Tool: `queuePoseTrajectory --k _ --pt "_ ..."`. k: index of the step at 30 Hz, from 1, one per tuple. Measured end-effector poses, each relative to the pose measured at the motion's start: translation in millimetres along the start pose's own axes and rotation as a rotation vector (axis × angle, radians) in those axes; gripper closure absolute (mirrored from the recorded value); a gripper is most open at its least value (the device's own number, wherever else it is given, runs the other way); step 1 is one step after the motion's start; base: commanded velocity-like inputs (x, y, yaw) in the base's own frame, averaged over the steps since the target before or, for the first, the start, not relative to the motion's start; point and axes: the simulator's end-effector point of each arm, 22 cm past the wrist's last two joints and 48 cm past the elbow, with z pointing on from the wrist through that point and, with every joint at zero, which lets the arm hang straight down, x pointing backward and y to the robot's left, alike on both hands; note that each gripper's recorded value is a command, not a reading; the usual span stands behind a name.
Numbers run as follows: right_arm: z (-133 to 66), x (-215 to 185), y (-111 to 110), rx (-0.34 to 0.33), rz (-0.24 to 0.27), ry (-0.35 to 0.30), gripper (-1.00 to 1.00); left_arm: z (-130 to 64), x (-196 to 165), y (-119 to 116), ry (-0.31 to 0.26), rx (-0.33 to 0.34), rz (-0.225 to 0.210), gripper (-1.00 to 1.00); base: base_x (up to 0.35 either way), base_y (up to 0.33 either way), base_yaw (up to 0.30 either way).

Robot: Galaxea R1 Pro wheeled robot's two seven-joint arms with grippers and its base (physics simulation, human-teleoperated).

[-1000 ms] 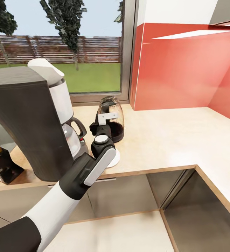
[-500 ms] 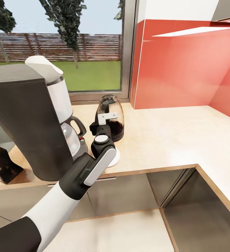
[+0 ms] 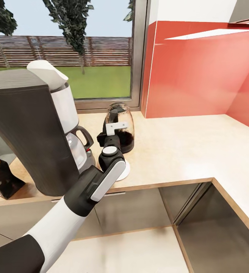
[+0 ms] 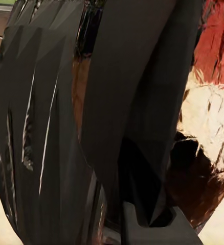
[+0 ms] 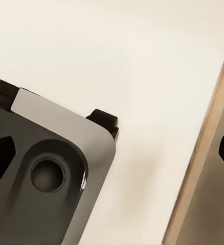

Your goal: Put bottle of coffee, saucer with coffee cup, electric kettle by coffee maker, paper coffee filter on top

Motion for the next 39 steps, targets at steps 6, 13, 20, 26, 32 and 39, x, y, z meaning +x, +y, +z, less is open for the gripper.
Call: queuePoseTrajectory --k 6,13,20,26,32,39 --pt "0.0 -0.1 0.0 0.000 0.000 0.000 -1.00 0.0 -0.2 0.4 0.000 -0.001 0.001 -1.00 0.000 0.000 0.000" --pt "0.0 0.1 0.0 0.000 0.000 0.000 -1.00 -0.1 -0.6 0.4 -0.001 -0.001 0.001 -1.00 0.000 0.000 0.000" --pt "0.0 -0.1 0.0 0.000 0.000 0.000 -1.00 -0.2 -0.4 0.2 -0.001 0.000 0.001 -1.00 0.000 0.000 0.000" --pt "0.0 -0.1 0.0 0.000 0.000 0.000 -1.00 -0.3 -0.4 0.1 -0.001 0.000 0.001 -1.00 0.000 0.000 0.000" --pt "0.0 -0.1 0.0 0.000 0.000 0.000 -1.00 -0.5 -0.8 0.0 -0.002 0.001 0.001 -1.00 0.000 0.000 0.000" --pt "0.0 0.1 0.0 0.000 0.000 0.000 -1.00 -0.4 -0.7 0.0 -0.002 0.001 0.001 -1.00 -0.050 0.000 0.000"
